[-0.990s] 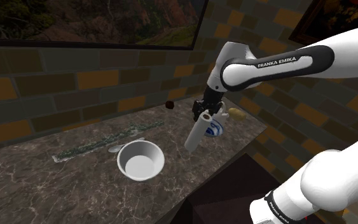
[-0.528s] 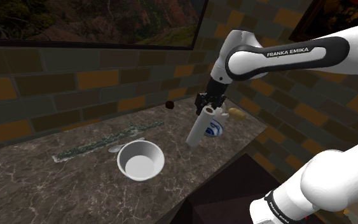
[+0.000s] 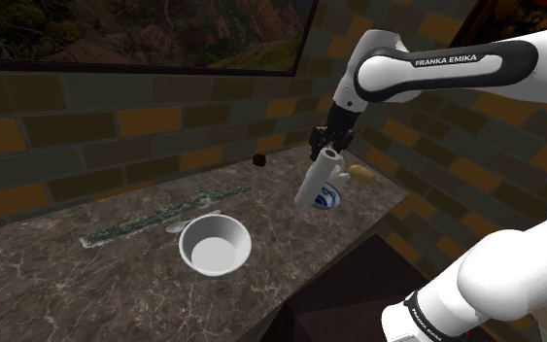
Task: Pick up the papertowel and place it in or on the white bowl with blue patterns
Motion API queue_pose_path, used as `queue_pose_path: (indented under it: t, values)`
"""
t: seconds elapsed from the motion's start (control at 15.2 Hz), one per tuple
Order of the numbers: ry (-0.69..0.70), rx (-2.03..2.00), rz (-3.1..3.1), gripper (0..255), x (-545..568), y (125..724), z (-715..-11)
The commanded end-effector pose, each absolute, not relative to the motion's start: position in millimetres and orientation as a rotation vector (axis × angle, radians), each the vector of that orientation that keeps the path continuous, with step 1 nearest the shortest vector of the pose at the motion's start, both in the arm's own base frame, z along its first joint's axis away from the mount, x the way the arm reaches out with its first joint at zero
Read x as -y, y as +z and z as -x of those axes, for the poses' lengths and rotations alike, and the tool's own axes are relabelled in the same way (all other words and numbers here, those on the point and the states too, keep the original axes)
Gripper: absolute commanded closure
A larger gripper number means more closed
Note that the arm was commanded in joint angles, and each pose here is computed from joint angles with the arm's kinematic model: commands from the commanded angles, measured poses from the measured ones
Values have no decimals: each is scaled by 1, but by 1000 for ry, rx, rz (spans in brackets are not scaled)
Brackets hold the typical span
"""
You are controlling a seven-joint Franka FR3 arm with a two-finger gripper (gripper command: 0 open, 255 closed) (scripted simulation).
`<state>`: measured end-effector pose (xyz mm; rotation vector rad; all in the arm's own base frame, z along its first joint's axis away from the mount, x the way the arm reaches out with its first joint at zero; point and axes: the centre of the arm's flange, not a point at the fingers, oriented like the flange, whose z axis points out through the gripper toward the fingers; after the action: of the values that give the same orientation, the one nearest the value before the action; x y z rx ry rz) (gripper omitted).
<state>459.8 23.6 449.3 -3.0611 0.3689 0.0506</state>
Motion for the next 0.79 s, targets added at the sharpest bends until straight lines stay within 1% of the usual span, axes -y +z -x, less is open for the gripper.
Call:
queue_pose_path:
  t: [0.0,0.73]
  values:
    - [51,-368,3062,255,5,457,-466]
    - [51,-368,3062,255,140,496,-504]
